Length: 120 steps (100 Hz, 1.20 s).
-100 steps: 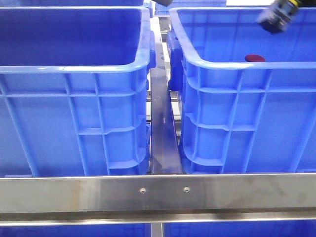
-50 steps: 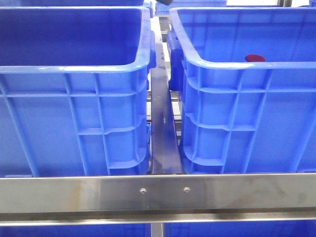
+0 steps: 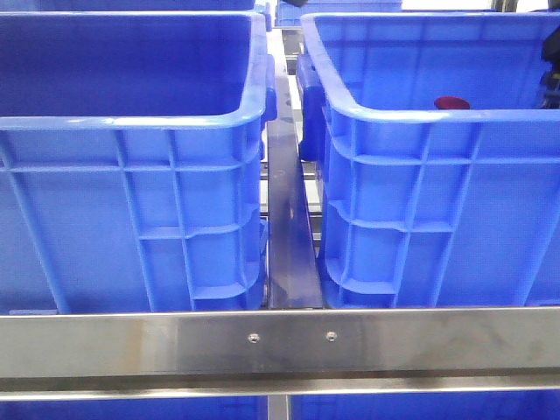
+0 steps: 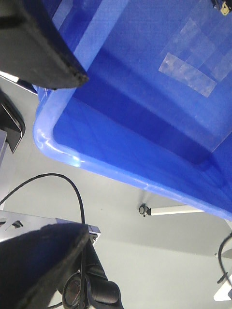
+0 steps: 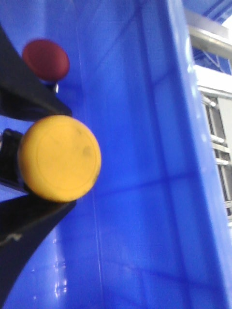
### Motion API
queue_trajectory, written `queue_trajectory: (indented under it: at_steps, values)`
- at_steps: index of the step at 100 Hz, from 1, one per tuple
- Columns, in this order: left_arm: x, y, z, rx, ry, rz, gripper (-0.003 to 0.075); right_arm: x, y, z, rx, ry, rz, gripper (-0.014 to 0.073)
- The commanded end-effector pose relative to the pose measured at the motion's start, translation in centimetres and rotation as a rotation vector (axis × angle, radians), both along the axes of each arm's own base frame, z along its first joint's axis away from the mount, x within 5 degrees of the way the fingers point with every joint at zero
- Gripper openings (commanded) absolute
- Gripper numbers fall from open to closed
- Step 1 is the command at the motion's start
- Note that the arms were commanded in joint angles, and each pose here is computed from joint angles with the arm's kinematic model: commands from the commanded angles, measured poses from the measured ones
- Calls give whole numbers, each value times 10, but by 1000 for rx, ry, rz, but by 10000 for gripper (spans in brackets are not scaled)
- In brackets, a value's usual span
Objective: Pick red and yellow buttons and place in box
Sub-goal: 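Carry the yellow button with the right gripper over the other bin, then lower the yellow button beside the red one and open the right gripper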
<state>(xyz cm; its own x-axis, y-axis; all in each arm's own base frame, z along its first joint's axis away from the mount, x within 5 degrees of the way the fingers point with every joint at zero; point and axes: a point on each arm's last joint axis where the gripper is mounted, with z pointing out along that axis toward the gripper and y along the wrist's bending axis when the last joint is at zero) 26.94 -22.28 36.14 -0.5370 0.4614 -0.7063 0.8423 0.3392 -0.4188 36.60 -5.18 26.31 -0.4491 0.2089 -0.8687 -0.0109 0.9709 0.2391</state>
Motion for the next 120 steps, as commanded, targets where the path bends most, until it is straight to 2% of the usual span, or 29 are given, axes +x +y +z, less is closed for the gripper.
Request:
queue_trajectory:
  at_steps: [1,46,84,107,120]
  values:
    - [-11,1,28,-100,-38,7,545,7,-3,20,8,-69,2,286]
    - [-9,1,29,-105,-48,22,545,44,-10,-6,24,-33,23,286]
    - [-7,0,29,-112,-61,41,545,48,-11,-20,18,-2,22,295]
    - [-7,0,30,-112,-61,42,545,48,-11,-20,18,-3,23,456]
    - [-7,0,30,-112,-61,42,545,48,-11,-20,18,-3,23,497]
